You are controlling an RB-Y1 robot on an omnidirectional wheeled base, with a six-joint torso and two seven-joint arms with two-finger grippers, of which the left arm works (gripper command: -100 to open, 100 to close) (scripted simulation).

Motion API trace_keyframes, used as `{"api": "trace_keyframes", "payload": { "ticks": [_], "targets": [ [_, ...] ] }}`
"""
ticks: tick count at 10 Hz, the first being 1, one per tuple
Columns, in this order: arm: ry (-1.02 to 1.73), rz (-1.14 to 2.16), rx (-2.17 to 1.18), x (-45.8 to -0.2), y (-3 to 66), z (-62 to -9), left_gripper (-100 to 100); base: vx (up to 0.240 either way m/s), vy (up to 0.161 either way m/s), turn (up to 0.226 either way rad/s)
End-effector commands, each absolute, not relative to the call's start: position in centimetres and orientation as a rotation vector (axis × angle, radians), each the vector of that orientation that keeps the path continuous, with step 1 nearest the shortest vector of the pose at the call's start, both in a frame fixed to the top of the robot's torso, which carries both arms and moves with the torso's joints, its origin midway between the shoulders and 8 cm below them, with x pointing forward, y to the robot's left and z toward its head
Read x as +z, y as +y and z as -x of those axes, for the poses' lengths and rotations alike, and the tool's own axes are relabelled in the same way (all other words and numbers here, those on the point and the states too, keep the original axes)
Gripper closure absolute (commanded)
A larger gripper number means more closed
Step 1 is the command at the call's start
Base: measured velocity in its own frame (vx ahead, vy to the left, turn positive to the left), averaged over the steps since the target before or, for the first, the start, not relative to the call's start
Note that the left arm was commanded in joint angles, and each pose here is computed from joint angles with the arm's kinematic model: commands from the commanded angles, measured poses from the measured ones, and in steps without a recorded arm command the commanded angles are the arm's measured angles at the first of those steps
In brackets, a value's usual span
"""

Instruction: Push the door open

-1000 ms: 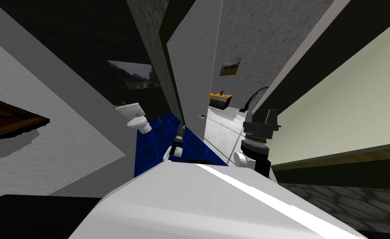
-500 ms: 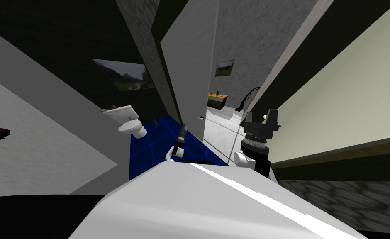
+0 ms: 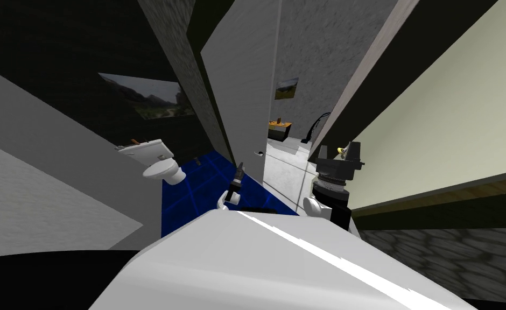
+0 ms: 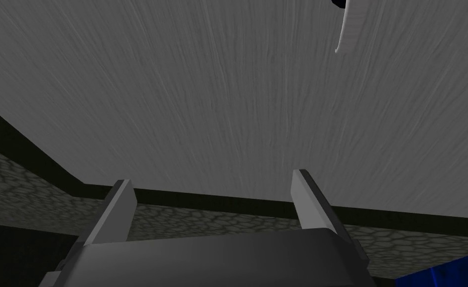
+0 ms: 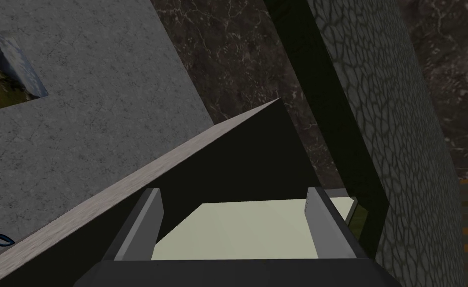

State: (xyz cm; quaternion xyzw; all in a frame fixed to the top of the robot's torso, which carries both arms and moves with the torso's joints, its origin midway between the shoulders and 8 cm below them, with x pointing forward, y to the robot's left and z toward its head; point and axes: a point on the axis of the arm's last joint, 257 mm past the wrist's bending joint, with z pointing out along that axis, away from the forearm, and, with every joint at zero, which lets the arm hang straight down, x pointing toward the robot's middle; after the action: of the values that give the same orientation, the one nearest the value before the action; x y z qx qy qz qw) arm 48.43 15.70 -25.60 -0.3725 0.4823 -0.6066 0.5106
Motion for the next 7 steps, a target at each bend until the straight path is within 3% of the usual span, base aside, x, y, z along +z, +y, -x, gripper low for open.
{"api": "trace_keyframes", "payload": {
  "ticks": [1,7],
  "targets": [
    [1.186,0.907,-1.466,-26.8,15.0,-48.5,-100,0.072,0.071,-0.121],
    [1.246,0.930,-1.477,-29.6,13.6,-48.7,-100,0.052,0.059,-0.081]
  ]
}}
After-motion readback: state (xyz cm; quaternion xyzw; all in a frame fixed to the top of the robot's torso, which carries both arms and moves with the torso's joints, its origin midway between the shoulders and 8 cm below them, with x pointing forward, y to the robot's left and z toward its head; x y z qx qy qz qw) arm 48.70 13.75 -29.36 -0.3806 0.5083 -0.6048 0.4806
